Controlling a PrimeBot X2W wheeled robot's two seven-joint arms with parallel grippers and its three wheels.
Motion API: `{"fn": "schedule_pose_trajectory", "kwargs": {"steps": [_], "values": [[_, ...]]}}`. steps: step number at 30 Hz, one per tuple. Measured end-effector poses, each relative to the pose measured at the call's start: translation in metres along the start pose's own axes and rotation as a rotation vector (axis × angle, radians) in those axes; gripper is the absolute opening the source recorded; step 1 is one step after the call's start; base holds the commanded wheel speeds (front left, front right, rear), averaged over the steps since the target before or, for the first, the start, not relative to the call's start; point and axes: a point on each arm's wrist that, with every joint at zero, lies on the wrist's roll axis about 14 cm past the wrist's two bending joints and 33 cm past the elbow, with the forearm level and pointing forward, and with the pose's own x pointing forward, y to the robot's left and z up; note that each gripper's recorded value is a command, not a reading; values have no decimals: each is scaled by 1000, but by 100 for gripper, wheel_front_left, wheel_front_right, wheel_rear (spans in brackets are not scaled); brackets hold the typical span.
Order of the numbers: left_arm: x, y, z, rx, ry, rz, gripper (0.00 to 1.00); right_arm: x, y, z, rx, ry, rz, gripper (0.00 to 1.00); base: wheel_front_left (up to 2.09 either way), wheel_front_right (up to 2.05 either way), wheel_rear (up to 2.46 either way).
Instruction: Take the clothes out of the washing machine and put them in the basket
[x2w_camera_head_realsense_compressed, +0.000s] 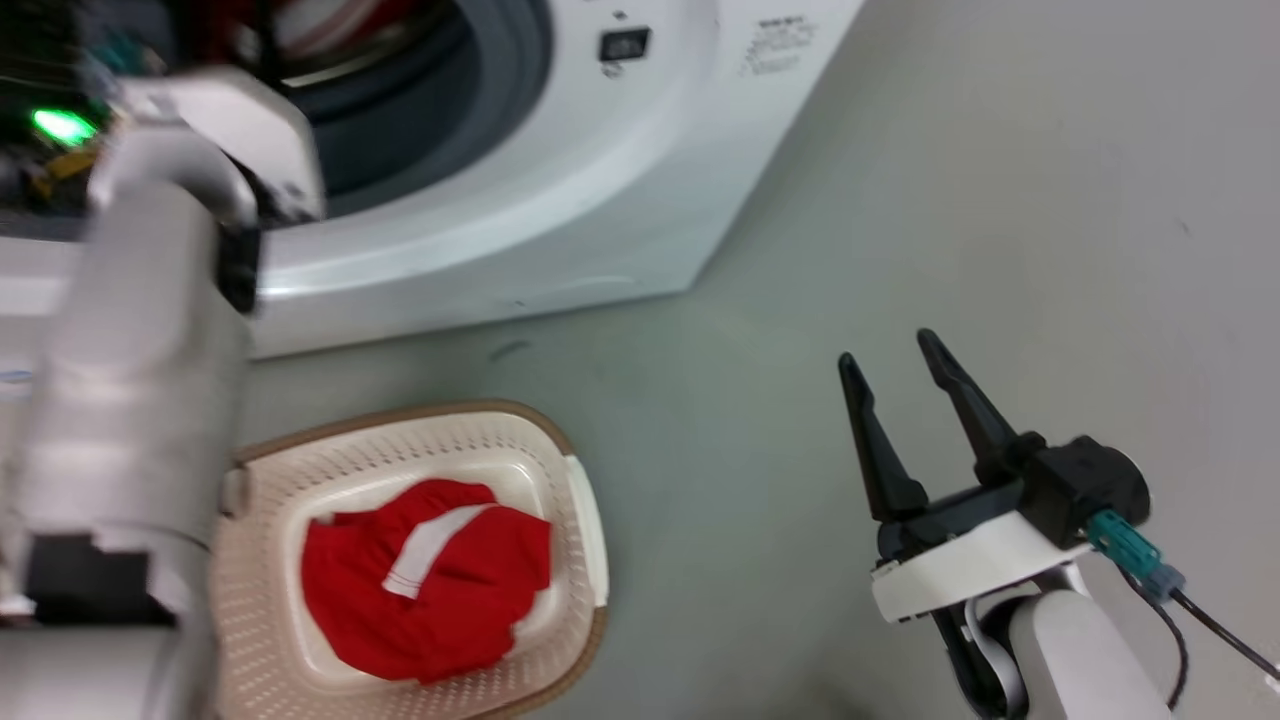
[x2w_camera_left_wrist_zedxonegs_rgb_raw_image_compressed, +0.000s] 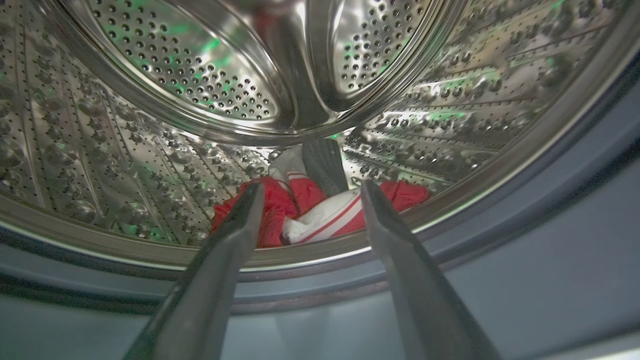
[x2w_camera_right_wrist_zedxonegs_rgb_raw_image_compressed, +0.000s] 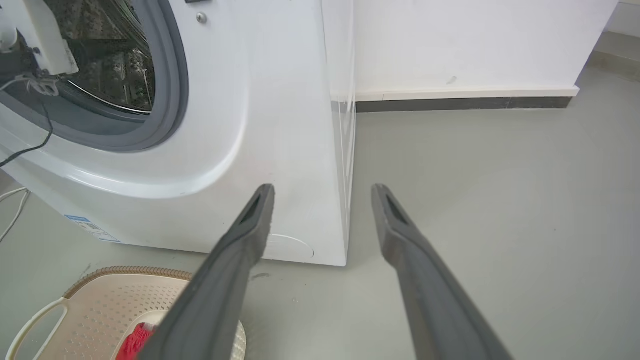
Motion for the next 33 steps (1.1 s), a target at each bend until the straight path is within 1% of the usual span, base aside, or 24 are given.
{"fn": "schedule_pose_trajectory", "kwargs": {"steps": [6, 13, 21, 29, 30, 31, 32, 33], "values": [[51, 5, -25, 102, 145, -17, 100, 5, -15, -23, 32, 62, -42, 100, 0, 0, 0], [90, 8, -72, 152, 368, -13, 100, 6, -34, -39, 54, 106, -97, 100, 0, 0, 0], [113, 19, -106, 170, 596, 24, 100, -3, -48, -55, 60, 162, -148, 100, 0, 0, 0], [109, 19, -127, 127, 819, 46, 100, -4, -47, -61, 68, 184, -148, 100, 0, 0, 0], [108, 19, -127, 124, 834, 49, 60, -3, -47, -61, 70, 183, -146, 100, 0, 0, 0], [107, 20, -128, 113, 848, 54, 36, -4, -46, -61, 73, 184, -146, 100, 0, 0, 0], [107, 20, -128, 105, 857, 57, 0, -4, -46, -61, 74, 184, -145, 100, 0, 0, 0], [107, 20, -127, 98, 859, 64, 0, -3, -45, -61, 75, 183, -143, 100, 0, 0, 0]]}}
